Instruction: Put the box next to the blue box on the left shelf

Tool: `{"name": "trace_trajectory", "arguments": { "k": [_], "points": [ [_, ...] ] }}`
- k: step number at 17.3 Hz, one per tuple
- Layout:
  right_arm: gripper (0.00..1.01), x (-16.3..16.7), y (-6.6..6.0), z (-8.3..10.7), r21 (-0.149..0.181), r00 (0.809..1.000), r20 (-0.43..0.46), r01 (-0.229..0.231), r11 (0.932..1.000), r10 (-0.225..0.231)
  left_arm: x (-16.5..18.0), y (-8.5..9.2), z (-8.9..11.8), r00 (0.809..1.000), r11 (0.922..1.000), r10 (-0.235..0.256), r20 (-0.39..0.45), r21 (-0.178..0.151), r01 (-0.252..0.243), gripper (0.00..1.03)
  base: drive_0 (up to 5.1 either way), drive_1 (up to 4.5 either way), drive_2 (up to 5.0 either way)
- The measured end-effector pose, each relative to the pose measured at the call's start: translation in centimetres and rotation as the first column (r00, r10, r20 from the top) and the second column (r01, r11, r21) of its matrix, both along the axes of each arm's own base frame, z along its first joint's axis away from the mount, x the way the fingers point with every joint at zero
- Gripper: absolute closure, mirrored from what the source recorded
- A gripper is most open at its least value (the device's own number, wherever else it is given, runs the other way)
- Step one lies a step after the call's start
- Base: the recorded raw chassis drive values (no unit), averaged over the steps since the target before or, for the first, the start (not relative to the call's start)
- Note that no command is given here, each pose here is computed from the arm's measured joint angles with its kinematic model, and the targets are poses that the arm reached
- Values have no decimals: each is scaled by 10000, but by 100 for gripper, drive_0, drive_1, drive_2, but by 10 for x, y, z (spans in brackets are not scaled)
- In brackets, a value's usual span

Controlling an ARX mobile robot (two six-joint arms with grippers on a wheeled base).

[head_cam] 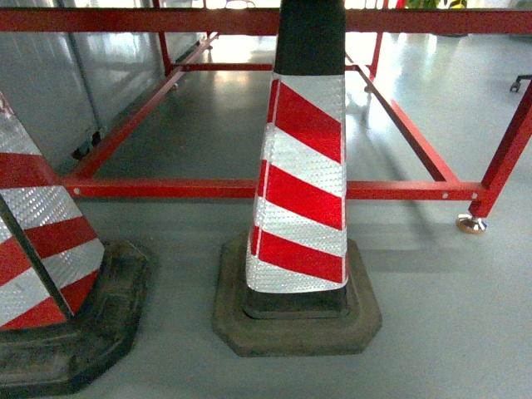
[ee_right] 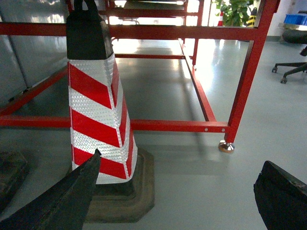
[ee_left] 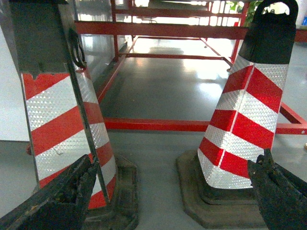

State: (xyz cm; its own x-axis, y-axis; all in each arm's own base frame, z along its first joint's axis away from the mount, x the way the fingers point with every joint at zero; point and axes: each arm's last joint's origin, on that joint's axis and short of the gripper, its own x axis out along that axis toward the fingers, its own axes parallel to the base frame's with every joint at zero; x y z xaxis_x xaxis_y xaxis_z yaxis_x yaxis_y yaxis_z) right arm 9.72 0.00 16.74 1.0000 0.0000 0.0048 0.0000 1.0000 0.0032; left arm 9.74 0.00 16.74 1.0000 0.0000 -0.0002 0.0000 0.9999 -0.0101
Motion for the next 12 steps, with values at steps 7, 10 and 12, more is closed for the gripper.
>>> {"name": "trace_trajectory", "arguments": {
  "k": [7,10,12],
  "points": [
    [3,0,0,0,-4,10000,0,-4,10000,4,0,0,0,10000,10000,0,0,0,0,5,0,0,0],
    [3,0,0,0,0,10000,0,-4,10000,4,0,0,0,10000,10000,0,0,0,0,5,0,0,0],
    [3,0,0,0,-4,10000,-27,-4,10000,4,0,0,0,10000,10000,0,-27,0,0,5,0,0,0]
  ]
}}
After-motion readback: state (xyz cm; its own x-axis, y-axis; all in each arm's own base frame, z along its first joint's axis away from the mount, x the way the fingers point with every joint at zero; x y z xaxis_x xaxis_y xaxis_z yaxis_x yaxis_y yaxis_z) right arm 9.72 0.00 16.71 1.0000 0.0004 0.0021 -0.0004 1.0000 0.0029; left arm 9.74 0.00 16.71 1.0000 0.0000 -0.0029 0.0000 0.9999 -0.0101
